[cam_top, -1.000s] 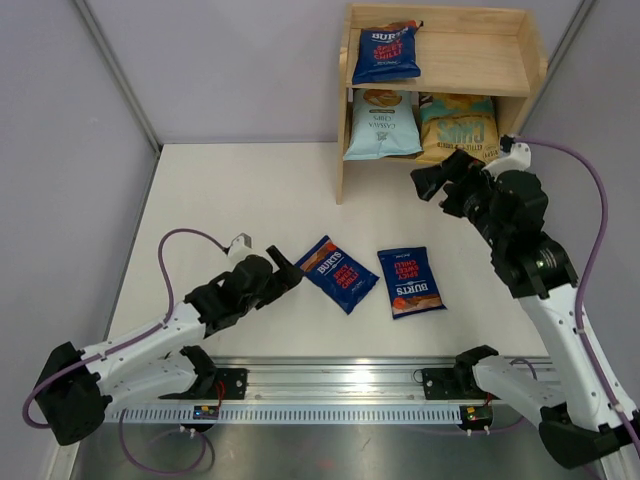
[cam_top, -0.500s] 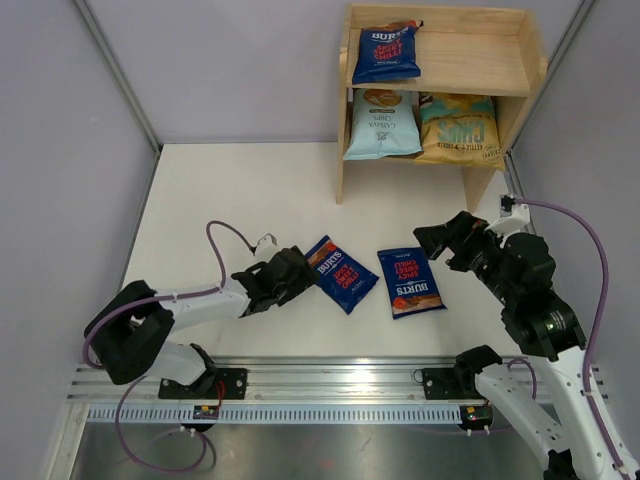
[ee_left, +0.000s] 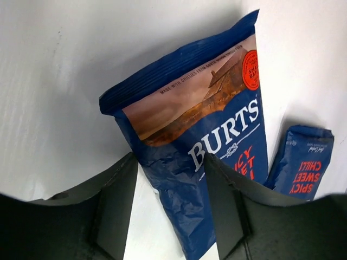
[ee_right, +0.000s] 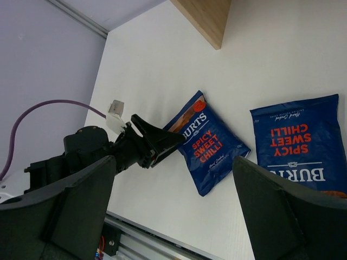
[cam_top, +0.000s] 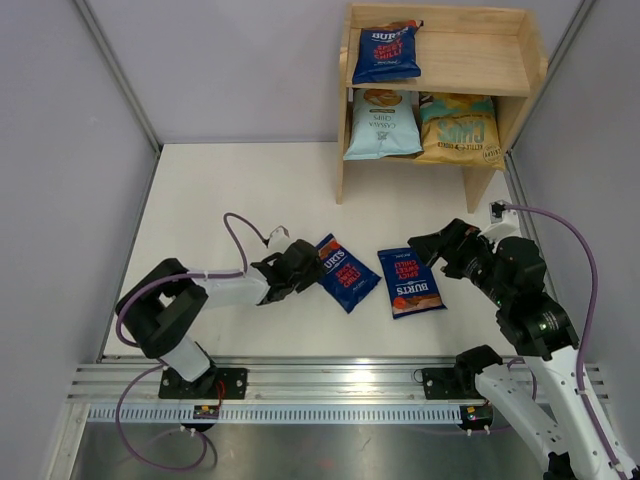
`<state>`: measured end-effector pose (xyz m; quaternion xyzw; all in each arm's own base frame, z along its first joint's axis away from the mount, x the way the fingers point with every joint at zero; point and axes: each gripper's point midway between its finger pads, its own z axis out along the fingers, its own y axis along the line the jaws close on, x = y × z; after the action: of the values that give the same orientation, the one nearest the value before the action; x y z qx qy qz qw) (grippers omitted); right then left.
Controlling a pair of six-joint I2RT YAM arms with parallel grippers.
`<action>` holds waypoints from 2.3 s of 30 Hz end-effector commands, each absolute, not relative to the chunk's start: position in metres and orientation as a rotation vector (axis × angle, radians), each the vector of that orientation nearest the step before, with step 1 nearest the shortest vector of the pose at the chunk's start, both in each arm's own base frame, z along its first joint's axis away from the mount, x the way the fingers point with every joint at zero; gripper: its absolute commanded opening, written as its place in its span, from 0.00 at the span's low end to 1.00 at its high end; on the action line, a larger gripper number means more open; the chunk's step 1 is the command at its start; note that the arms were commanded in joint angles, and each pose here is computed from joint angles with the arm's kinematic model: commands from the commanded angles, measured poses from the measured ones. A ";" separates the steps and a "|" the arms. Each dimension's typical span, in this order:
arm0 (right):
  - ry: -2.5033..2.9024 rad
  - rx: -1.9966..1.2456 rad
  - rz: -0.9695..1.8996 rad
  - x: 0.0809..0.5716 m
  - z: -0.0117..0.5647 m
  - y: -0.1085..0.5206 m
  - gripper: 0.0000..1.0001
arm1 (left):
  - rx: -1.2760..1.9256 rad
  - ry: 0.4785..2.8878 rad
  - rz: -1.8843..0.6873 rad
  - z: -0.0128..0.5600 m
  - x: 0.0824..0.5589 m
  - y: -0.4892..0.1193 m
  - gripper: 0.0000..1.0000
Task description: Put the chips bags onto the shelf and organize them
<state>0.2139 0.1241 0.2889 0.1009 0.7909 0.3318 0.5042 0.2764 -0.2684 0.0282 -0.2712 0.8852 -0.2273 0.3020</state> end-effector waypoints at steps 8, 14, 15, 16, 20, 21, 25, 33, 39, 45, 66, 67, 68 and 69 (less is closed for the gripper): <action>1.935 0.223 0.844 0.213 0.275 0.132 0.94 | -0.770 2.339 -0.567 0.005 0.284 -0.255 0.00; 2.022 0.221 0.916 0.213 0.221 0.147 0.94 | -0.735 2.163 -0.767 0.045 0.286 -0.253 0.00; 2.029 0.225 0.965 0.211 0.216 0.153 0.94 | -0.713 2.137 -0.802 0.052 0.285 -0.254 0.00; 2.004 0.221 0.999 0.214 0.216 0.157 0.94 | -0.693 2.083 -0.867 0.069 0.287 -0.256 0.00; 2.012 0.259 1.132 0.214 0.180 0.172 0.92 | -0.670 1.938 -1.031 0.106 0.286 -0.259 0.00; 2.005 0.261 1.176 0.212 0.178 0.177 0.91 | -0.673 1.928 -1.044 0.107 0.283 -0.257 0.00; 1.946 0.234 1.226 0.217 0.169 0.183 0.90 | -0.652 1.870 -1.118 0.130 0.279 -0.258 0.00; 1.868 0.143 1.284 0.213 0.162 0.189 0.91 | -0.595 1.724 -1.319 0.193 0.265 -0.260 0.00; 1.659 -0.039 1.470 0.192 0.205 0.204 0.93 | -0.590 1.591 -1.483 0.241 0.250 -0.256 0.00; 1.510 -0.177 1.548 0.173 0.238 0.211 0.91 | -0.668 1.516 -1.578 0.271 0.237 -0.258 0.00; 1.323 -0.095 1.621 0.181 0.303 0.219 0.49 | -0.734 1.398 -1.693 0.321 0.224 -0.288 0.00; 1.329 -0.087 1.621 0.181 0.302 0.219 0.50 | -0.735 1.396 -1.685 0.321 0.224 -0.287 0.00; 1.336 -0.077 1.621 0.181 0.301 0.219 0.52 | -0.736 1.387 -1.679 0.323 0.224 -0.285 0.00; 1.348 -0.072 1.617 0.182 0.300 0.218 0.57 | -0.736 1.384 -1.674 0.323 0.225 -0.284 0.00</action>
<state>0.1852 0.2213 0.2701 -0.0236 0.5912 0.6564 0.4680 0.2189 -0.2954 0.2723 -0.2719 0.6162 -0.6317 0.3838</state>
